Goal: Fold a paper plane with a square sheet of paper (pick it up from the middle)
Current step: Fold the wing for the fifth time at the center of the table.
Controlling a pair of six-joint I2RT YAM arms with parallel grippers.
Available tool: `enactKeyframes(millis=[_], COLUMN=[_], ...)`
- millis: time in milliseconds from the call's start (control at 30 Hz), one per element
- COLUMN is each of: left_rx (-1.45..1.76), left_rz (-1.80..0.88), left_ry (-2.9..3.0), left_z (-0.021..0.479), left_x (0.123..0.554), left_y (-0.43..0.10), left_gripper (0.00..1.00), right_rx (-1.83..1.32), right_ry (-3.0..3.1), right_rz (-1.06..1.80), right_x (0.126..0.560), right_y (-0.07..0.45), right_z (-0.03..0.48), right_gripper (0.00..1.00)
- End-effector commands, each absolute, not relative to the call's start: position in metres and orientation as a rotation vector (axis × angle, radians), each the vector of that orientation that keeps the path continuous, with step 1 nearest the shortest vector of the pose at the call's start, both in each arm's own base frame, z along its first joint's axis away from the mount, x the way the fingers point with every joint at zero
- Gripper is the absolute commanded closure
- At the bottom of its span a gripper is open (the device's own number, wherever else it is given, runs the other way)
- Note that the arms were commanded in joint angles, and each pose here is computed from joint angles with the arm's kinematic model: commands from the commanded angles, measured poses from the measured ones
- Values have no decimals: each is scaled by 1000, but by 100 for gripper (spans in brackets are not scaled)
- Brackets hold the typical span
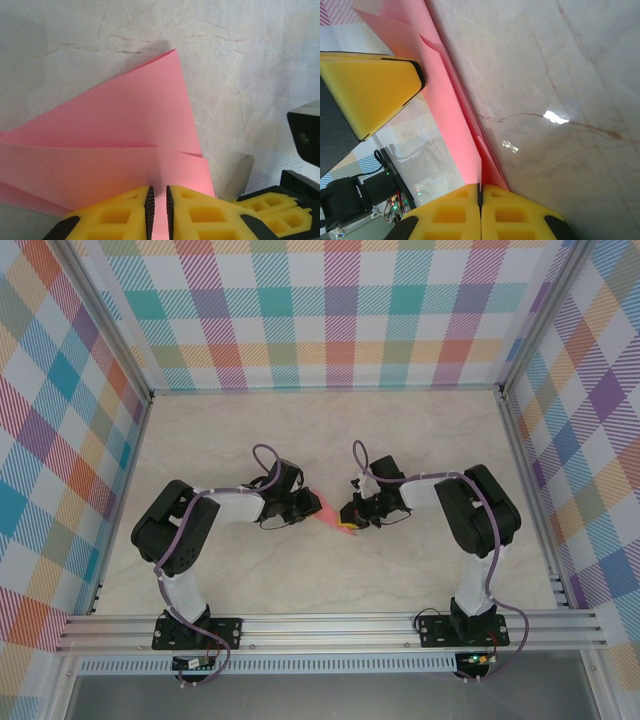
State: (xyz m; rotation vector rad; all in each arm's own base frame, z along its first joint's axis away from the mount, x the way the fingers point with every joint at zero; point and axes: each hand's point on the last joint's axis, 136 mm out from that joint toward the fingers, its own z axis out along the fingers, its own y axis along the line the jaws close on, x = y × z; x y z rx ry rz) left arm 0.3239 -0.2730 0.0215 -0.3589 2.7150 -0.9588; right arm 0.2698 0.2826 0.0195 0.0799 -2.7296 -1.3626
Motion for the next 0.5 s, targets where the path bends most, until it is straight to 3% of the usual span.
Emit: enactKeyframes(millis=[0,200,467], left_rx=[-301,-192,-159], left_rz=[-965,-1129,-1175], left_ry=[2747,2645,2667], left_z=[18,57,49], left_x=[316,320,301], left_y=[-278,-296,-311], left_gripper=[80,75,74], right_rx=[48,4,-36], right_ry=[-2677,-2640,-2638], right_rz=[-1394,-1420,-1400], right_x=[270,271,271], right_y=[285,287,284], right_z=[15,14,9], right_gripper=[96,97,98])
